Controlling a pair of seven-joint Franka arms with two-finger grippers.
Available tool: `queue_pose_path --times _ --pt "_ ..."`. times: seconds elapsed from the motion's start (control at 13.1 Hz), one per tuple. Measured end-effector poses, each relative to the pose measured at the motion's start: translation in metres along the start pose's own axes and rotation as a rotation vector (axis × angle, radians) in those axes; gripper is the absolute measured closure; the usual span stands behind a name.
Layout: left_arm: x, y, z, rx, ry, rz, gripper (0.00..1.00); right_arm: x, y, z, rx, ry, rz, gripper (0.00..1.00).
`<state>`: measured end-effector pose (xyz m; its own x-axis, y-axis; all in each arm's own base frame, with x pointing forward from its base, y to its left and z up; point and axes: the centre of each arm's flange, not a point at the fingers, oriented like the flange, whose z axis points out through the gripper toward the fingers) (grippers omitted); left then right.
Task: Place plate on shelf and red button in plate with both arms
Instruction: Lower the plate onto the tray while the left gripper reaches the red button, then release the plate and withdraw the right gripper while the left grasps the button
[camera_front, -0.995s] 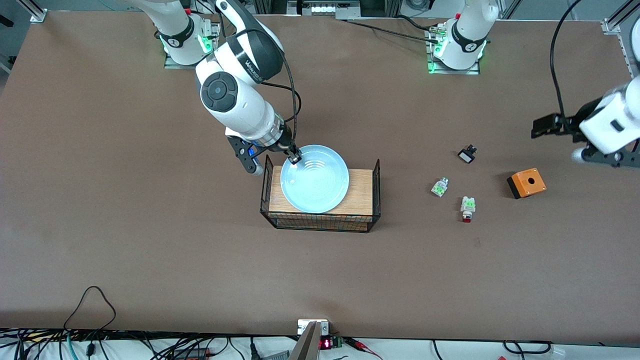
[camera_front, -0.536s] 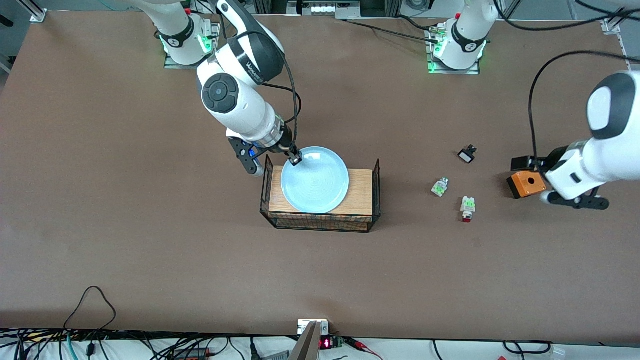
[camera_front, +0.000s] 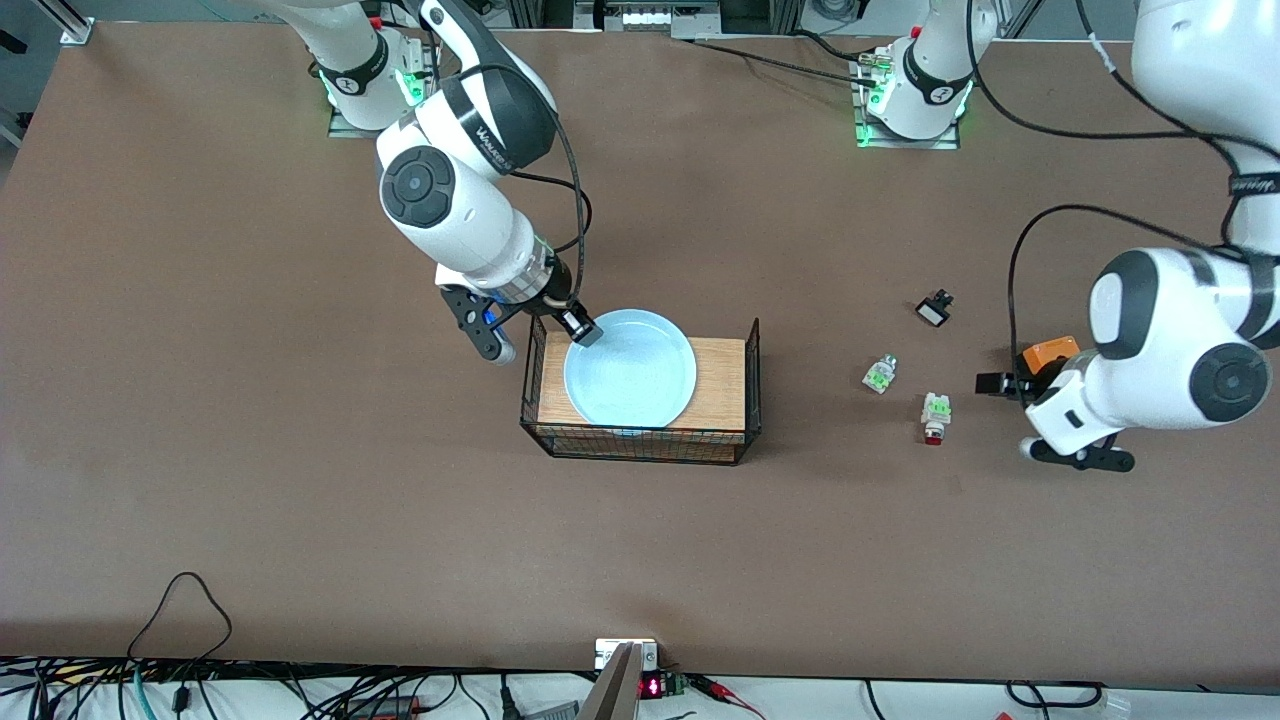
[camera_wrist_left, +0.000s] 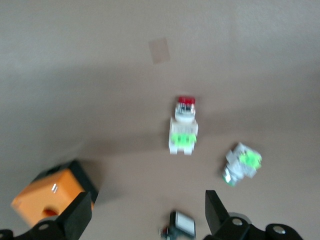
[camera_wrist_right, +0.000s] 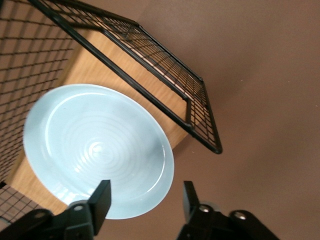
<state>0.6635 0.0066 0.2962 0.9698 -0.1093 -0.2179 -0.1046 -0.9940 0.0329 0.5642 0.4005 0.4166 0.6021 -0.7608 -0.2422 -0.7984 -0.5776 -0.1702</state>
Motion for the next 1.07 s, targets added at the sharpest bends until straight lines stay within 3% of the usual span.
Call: queue_pose_path --times 0.15,0.23,0.38,0.61,0.77,0.99,1.07 --pt "0.01 0.011 0.029 0.006 0.065 0.018 0.0 -0.005 -0.004 -0.03 0.03 0.004 -0.01 0.04" --pt "0.013 0.016 0.046 0.012 0.114 0.027 0.0 -0.008 -0.003 -0.048 0.026 0.006 -0.015 0.0" --pt "0.007 0.026 0.087 0.019 0.191 0.044 0.0 -0.004 0.002 -0.093 0.026 0.035 -0.036 0.0" --pt "-0.005 0.041 0.123 0.02 0.193 0.067 0.0 0.027 0.022 -0.144 -0.028 0.119 -0.191 0.0" --pt "-0.007 0.043 0.128 0.019 0.184 0.069 0.17 0.068 0.04 -0.166 -0.101 0.143 -0.319 0.0" --pt "-0.009 0.039 0.129 0.019 0.171 0.063 0.53 0.145 0.072 -0.195 -0.182 0.163 -0.437 0.0" --pt "-0.009 0.038 0.128 0.018 0.163 0.062 0.59 0.173 0.086 -0.207 -0.2 0.169 -0.475 0.0"
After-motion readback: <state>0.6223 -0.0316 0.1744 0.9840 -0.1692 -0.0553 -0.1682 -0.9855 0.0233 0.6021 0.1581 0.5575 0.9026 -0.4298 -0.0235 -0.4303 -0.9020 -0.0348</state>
